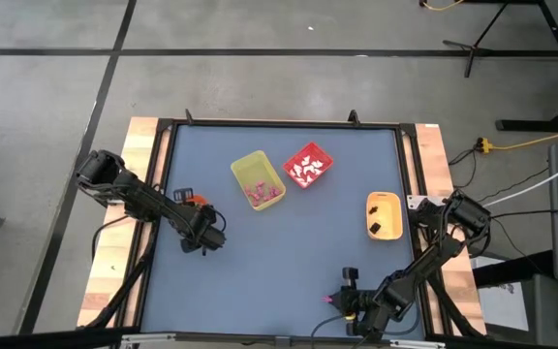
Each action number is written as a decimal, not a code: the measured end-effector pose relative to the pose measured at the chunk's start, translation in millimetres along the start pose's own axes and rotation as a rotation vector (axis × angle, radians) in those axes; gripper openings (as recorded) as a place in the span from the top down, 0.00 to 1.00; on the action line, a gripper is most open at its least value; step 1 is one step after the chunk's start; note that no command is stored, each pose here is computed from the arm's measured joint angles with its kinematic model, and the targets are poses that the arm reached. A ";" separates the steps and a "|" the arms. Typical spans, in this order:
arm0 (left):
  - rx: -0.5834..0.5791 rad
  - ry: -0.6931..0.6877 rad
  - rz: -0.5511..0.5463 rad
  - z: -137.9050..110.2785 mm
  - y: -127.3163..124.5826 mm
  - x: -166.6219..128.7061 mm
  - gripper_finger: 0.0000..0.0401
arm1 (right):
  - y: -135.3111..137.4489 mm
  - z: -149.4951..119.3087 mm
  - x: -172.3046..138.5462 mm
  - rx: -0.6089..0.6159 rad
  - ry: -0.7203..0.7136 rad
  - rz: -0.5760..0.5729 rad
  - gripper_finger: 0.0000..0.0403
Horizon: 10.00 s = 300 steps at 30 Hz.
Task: Sort Halloween decoration
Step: Put the pink skeleton toy into the yellow bin, then return to Home Position
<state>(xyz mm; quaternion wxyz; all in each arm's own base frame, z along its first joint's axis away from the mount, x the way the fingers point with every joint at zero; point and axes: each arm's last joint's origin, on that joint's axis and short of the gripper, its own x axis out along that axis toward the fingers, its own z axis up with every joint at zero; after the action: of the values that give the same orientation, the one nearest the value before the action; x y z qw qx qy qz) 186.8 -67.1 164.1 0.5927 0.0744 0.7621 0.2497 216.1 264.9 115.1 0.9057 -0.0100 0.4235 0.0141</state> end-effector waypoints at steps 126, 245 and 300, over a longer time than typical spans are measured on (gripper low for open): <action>-0.291 -1.770 -0.437 -62.6 83.8 53.5 0.70 | -270.1 222.9 40.1 0.079 -0.290 -0.385 0.91; -0.297 -1.769 -0.434 -62.6 84.0 53.5 0.70 | -261.6 -59.3 -129.7 0.041 -1.005 -0.128 1.00; -0.297 -1.770 -0.434 -62.6 84.0 53.4 0.70 | -261.3 -64.7 -113.1 -0.009 -0.815 -0.139 1.00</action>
<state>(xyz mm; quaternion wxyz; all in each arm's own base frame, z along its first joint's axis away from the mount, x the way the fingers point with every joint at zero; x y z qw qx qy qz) 97.3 9.1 167.9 0.9966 0.0169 -0.0113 0.0802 102.9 -0.1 162.0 0.9980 -0.0362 0.0284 -0.0424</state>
